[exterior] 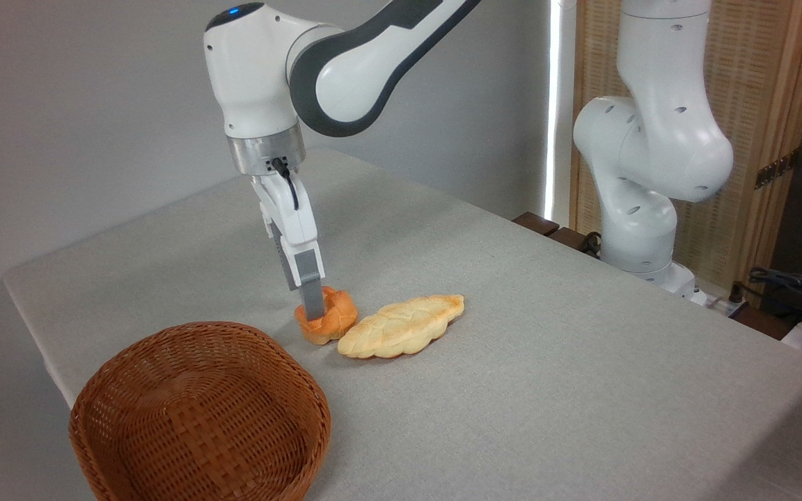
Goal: Put bread into the basket
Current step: 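Lower the gripper onto the small orange bread roll, then close the gripper on the orange bread roll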
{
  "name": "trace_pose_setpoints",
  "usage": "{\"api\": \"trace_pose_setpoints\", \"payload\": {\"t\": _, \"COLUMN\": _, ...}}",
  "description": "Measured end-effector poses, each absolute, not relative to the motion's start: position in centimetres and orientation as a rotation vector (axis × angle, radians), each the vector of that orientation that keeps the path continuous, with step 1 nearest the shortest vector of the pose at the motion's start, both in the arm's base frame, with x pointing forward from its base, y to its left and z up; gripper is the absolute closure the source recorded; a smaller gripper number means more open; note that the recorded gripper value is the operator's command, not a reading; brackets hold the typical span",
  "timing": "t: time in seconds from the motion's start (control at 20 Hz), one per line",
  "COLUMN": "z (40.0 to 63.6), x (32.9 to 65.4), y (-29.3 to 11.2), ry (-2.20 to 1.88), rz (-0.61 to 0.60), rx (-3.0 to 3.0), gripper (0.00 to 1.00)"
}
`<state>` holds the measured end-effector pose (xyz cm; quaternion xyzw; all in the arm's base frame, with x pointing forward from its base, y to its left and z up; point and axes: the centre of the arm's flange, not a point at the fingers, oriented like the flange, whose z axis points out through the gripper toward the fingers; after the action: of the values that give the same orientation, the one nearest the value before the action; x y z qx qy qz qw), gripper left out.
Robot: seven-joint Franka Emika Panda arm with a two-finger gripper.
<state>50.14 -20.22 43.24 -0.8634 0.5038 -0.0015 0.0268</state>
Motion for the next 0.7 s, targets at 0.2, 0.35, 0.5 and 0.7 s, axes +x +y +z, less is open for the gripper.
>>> {"api": "trace_pose_setpoints", "payload": {"t": 0.2, "z": 41.7, "x": 49.2, "y": -20.6, "ry": 1.595, "rz": 0.052, "rx": -2.6, "gripper": 0.0}}
{"api": "trace_pose_setpoints", "payload": {"t": 0.35, "z": 41.4, "x": 49.0, "y": -20.6, "ry": 1.605, "rz": 0.066, "rx": -2.568, "gripper": 0.11}}
{"api": "trace_pose_setpoints", "payload": {"t": 0.5, "z": 41.3, "x": 49.0, "y": -20.6, "ry": 1.607, "rz": 0.069, "rx": -2.561, "gripper": 0.45}}
{"api": "trace_pose_setpoints", "payload": {"t": 0.7, "z": 41.3, "x": 49.0, "y": -20.6, "ry": 1.607, "rz": 0.07, "rx": -2.56, "gripper": 0.62}}
